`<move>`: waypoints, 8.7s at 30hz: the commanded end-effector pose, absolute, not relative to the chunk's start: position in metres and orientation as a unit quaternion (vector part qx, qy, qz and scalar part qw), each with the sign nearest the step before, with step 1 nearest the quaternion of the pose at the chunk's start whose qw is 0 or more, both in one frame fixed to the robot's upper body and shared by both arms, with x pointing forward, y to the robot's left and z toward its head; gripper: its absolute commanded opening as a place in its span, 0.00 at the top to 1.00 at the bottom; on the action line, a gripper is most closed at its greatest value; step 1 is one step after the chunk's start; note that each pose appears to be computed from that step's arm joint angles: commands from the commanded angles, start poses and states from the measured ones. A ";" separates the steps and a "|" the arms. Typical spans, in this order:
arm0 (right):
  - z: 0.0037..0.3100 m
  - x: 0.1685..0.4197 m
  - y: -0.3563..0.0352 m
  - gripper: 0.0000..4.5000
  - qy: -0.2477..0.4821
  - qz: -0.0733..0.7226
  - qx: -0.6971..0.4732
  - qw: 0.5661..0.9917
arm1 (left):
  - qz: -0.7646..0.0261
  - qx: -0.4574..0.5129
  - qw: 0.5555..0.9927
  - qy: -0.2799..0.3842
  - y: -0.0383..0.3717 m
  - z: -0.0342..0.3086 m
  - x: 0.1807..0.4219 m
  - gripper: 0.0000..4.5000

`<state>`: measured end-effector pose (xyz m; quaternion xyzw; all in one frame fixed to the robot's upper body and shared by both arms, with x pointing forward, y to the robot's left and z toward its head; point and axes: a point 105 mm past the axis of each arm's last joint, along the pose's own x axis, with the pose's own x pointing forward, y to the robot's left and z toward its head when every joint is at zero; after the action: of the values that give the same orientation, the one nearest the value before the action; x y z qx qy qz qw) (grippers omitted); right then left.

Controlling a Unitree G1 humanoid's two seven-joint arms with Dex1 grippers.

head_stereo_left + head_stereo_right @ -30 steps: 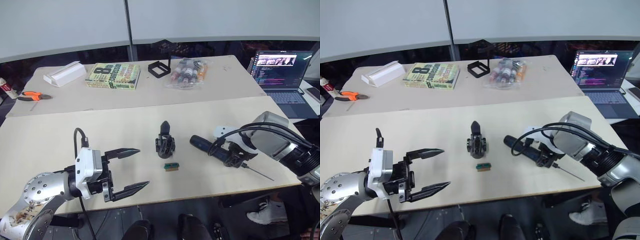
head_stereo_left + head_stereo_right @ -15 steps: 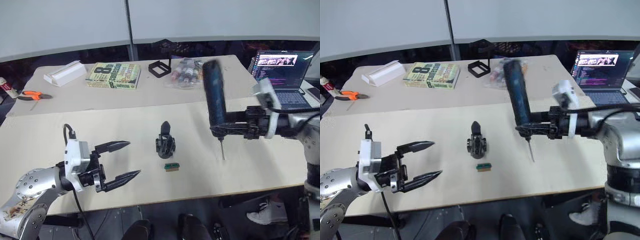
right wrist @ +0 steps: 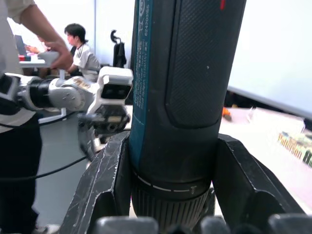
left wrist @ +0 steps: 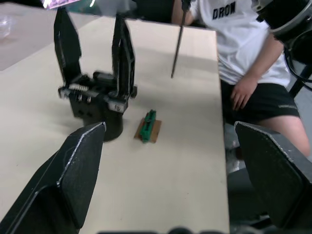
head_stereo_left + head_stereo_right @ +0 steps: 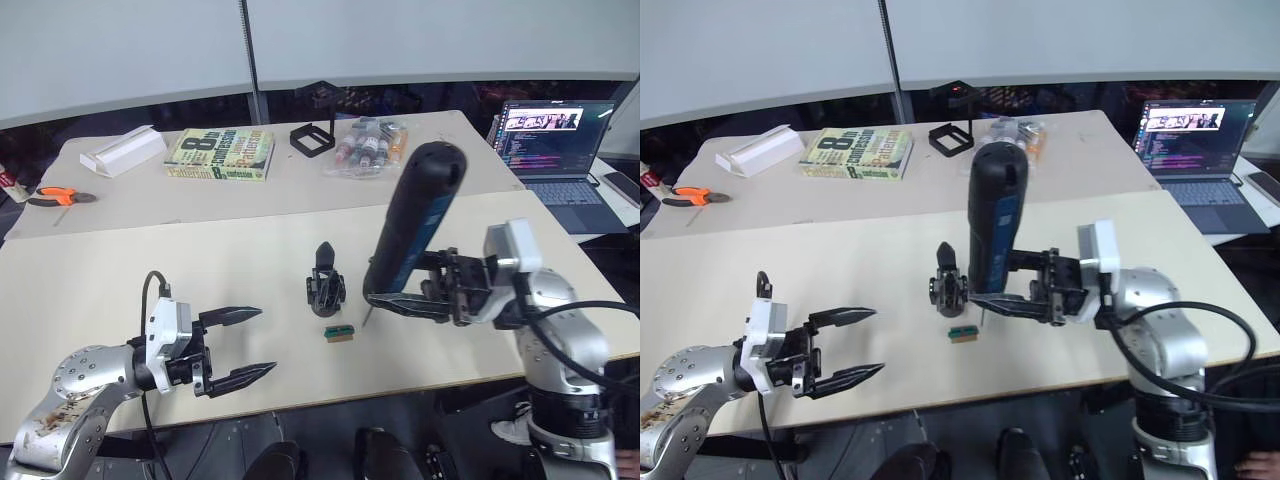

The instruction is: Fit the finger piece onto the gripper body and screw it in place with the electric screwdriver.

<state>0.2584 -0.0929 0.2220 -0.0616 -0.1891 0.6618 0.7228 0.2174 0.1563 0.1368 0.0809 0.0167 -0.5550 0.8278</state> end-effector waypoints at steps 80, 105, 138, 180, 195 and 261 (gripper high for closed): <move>0.212 0.267 -0.079 0.57 -0.184 0.672 -0.095 0.711 | -0.572 0.098 0.813 0.039 0.083 0.080 0.263 0.00; 0.205 0.270 -0.075 0.57 -0.171 0.669 -0.100 0.717 | -0.571 0.095 0.814 0.040 0.083 0.077 0.263 0.00; 0.205 0.271 -0.080 0.57 -0.167 0.661 -0.099 0.725 | -0.576 0.092 0.812 0.040 0.081 0.075 0.262 0.00; 0.196 0.275 -0.079 0.57 -0.152 0.660 -0.104 0.728 | -0.576 0.091 0.812 0.040 0.081 0.077 0.261 0.00; 0.191 0.269 -0.079 0.57 -0.132 0.672 -0.094 0.723 | -0.575 0.092 0.812 0.041 0.081 0.077 0.262 0.00; 0.326 0.275 -0.061 0.57 -0.237 0.703 -0.060 0.668 | -0.455 0.061 0.887 -0.046 0.136 0.125 0.244 0.00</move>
<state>0.2812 -0.0630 0.3101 -0.0442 -0.2064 0.7019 0.6803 0.2426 0.1383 0.1210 0.0502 -0.0278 -0.4595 0.8863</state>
